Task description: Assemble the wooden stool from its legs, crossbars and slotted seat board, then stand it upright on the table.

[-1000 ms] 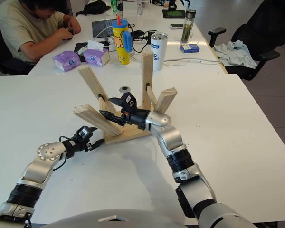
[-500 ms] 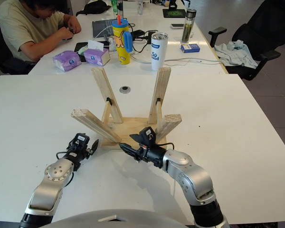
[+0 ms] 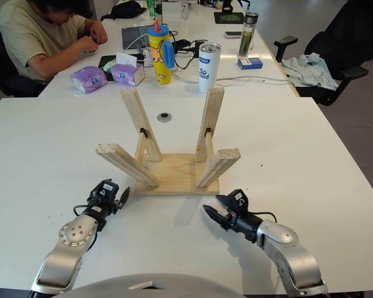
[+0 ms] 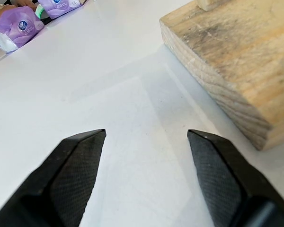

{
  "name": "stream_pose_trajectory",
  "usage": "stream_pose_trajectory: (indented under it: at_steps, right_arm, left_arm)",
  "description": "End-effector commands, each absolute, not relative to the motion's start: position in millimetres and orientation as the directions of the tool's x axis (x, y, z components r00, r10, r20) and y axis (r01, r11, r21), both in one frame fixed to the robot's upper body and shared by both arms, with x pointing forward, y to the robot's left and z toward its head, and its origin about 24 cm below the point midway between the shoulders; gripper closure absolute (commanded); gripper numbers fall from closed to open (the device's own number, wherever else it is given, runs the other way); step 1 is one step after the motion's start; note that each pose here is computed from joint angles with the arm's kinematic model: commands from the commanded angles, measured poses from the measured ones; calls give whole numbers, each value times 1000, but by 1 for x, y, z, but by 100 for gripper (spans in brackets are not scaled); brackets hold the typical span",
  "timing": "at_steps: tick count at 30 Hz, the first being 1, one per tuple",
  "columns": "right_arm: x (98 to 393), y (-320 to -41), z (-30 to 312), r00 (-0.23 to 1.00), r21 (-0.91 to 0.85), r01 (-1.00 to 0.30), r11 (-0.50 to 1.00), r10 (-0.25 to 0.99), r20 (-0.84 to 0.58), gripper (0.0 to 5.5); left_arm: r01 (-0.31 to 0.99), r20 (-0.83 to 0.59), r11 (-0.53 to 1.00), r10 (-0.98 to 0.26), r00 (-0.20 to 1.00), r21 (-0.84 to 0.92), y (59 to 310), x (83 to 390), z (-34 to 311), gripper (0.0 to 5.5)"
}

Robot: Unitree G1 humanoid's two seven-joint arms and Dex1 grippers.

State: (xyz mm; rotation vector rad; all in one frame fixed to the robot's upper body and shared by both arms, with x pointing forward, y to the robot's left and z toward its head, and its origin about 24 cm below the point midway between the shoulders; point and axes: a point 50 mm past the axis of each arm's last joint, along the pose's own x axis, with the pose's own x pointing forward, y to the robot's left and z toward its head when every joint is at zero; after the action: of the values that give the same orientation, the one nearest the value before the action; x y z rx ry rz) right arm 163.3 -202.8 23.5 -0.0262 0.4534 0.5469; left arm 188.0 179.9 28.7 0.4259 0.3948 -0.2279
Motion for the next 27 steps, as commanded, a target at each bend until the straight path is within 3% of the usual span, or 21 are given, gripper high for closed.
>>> stream_pose_trajectory:
  at_steps: [1, 3, 7, 16, 22, 27]
  right_arm:
    - [167, -224, 14, 828, -9, -386, 923, 341, -446, 243]
    - [175, -227, 11, 842, -35, -356, 934, 304, -446, 243]
    - [202, -169, 12, 834, 56, -423, 904, 413, -366, 243]
    - [221, -148, 23, 834, 101, -456, 884, 464, -299, 243]
    - [225, -135, 52, 816, 172, -515, 840, 542, -202, 243]
    - [231, -128, 84, 805, 194, -553, 810, 579, -125, 243]
  left_arm:
    - [336, -448, 872, -156, 880, 356, 177, 188, 24, 225]
    - [358, -459, 864, -173, 871, 353, 175, 190, 23, 225]
    - [484, -507, 832, -304, 807, 271, 158, 189, 18, 225]
    - [496, -465, 835, -350, 813, 239, 147, 205, 26, 225]
    - [550, -255, 832, -518, 817, 70, 125, 216, 70, 225]
    - [674, -144, 738, -671, 727, -35, 109, 218, 108, 225]
